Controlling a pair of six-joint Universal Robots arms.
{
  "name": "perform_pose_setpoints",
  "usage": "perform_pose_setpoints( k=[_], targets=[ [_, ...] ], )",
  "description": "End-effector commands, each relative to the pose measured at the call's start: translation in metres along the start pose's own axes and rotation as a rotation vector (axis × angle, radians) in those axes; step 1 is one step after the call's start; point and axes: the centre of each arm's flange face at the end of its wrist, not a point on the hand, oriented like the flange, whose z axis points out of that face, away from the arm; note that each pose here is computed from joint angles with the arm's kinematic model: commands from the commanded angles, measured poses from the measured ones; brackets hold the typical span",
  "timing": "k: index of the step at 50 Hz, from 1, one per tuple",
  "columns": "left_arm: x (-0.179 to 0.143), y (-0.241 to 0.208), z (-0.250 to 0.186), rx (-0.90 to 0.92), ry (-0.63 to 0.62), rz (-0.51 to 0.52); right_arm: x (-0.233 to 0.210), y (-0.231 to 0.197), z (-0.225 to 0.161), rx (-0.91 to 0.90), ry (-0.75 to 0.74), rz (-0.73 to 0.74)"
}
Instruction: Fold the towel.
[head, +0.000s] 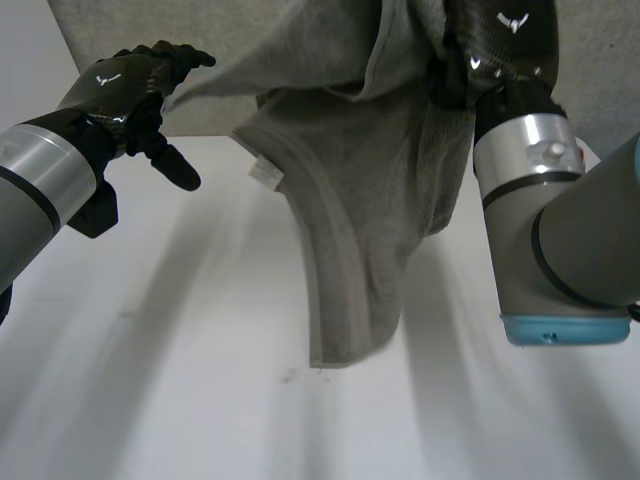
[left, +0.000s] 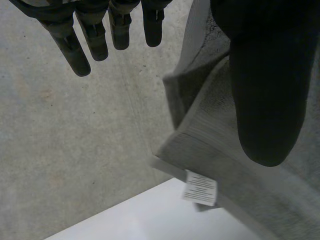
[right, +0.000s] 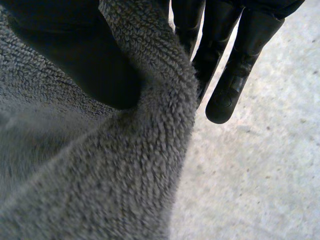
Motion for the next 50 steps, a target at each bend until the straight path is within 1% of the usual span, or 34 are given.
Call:
perform_pose_setpoints(
  k=[1,2,3,6,7,8,10,11,13,15,19,20,22,29,30,32,36,38,39,40,41,43,44,46,50],
  targets=[
    [-0.001,0.008,0.002,-0.024,0.001,-0.001,-0.016,0.037,-0.038,-0.252,-0.206,-0.035],
    [0.000,0.009,0.002,-0.028,0.003,-0.001,-0.023,0.047,-0.047,-0.309,-0.289,-0.034],
    [0.000,0.009,0.002,-0.028,0.003,-0.001,-0.023,0.047,-0.047,-0.309,-0.290,-0.034],
    [0.000,0.016,0.006,-0.049,0.004,-0.004,-0.038,0.090,-0.070,-0.495,-0.470,-0.041],
    [0.000,0.016,0.006,-0.049,0.004,-0.004,-0.038,0.091,-0.070,-0.496,-0.470,-0.041],
    [-0.001,0.019,0.007,-0.058,0.002,-0.006,-0.039,0.104,-0.075,-0.552,-0.497,-0.069],
    [0.000,0.021,0.007,-0.064,0.005,-0.005,-0.039,0.123,-0.076,-0.606,-0.514,-0.153],
    [0.003,0.022,0.006,-0.069,0.013,-0.006,-0.039,0.123,-0.076,-0.606,-0.514,-0.153],
    [0.005,0.023,0.005,-0.075,0.019,-0.009,-0.040,0.130,-0.065,-0.586,-0.514,-0.231],
    [0.010,0.025,0.003,-0.083,0.031,-0.015,-0.040,0.130,-0.065,-0.586,-0.514,-0.231],
    [0.030,0.041,-0.008,-0.135,0.085,-0.016,-0.038,0.134,-0.038,-0.541,-0.421,-0.247],
    [0.030,0.041,-0.008,-0.136,0.086,-0.016,-0.038,0.135,-0.038,-0.541,-0.421,-0.247],
    [0.032,0.046,-0.010,-0.152,0.088,-0.018,-0.037,0.138,-0.032,-0.538,-0.370,-0.274],
    [0.033,0.073,-0.017,-0.254,0.016,-0.025,-0.033,0.147,-0.027,-0.552,-0.302,-0.305],
    [0.033,0.073,-0.017,-0.255,0.016,-0.025,-0.033,0.149,-0.027,-0.554,-0.299,-0.306],
    [0.041,0.088,-0.027,-0.310,0.009,-0.025,-0.034,0.150,-0.027,-0.555,-0.308,-0.302],
    [0.042,0.104,-0.031,-0.359,-0.010,-0.027,-0.034,0.151,-0.030,-0.565,-0.309,-0.296],
    [0.039,0.120,-0.025,-0.387,-0.047,-0.048,-0.033,0.152,-0.033,-0.578,-0.308,-0.291],
    [0.039,0.120,-0.025,-0.387,-0.047,-0.049,-0.033,0.152,-0.033,-0.578,-0.308,-0.291],
    [0.037,0.128,-0.021,-0.389,-0.066,-0.071,-0.032,0.152,-0.035,-0.586,-0.308,-0.292],
    [0.037,0.128,-0.021,-0.389,-0.066,-0.071,-0.032,0.153,-0.036,-0.586,-0.308,-0.292],
    [0.038,0.142,-0.012,-0.395,-0.081,-0.120,-0.030,0.155,-0.041,-0.605,-0.310,-0.292],
    [0.038,0.143,-0.012,-0.395,-0.081,-0.120,-0.030,0.155,-0.041,-0.605,-0.310,-0.292],
    [0.038,0.159,-0.003,-0.424,-0.088,-0.161,-0.029,0.154,-0.046,-0.610,-0.314,-0.291],
    [0.038,0.173,0.005,-0.453,-0.097,-0.195,-0.030,0.156,-0.050,-0.610,-0.326,-0.286]
  ],
)
